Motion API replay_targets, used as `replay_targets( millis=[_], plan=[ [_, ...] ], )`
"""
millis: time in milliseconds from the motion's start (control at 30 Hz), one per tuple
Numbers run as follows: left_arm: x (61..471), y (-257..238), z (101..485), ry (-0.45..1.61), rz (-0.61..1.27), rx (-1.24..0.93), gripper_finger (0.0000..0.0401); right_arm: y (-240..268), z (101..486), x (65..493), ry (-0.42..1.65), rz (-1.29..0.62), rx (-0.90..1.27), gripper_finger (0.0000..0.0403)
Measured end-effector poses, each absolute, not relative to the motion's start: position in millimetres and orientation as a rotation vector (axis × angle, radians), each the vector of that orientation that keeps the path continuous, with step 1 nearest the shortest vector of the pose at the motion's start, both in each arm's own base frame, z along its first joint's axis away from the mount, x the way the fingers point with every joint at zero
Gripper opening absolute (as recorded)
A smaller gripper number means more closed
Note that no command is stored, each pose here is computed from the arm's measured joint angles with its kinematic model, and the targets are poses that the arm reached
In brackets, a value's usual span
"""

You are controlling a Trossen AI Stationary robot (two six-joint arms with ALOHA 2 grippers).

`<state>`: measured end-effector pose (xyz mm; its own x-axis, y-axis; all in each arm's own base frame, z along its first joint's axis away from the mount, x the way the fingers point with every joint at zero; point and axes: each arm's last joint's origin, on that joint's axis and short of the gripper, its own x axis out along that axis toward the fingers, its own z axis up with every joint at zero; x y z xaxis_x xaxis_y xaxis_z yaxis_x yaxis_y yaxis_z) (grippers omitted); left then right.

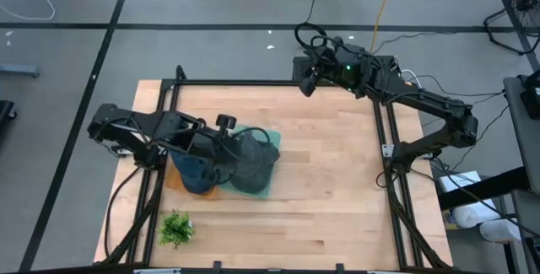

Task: Pick & Place hat
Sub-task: Put the black cap into the green bin

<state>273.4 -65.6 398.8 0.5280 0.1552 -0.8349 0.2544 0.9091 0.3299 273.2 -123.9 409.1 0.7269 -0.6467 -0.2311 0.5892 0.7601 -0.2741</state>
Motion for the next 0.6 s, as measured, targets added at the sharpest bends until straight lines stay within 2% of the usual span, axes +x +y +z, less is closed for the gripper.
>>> replay_targets(
  millis=[367,600],
  plan=[
    [273.0,-89.3,398.4,0.963,-0.254,0.641,0.0014,-145.0,400.1,259.5,0.410,-0.755,-0.110,0.0155],
    [268.4,-91.3,392.4,1.042,-0.281,0.673,0.0014,-150.3,392.9,253.1,0.459,-0.790,-0.010,0.0155]
  ],
)
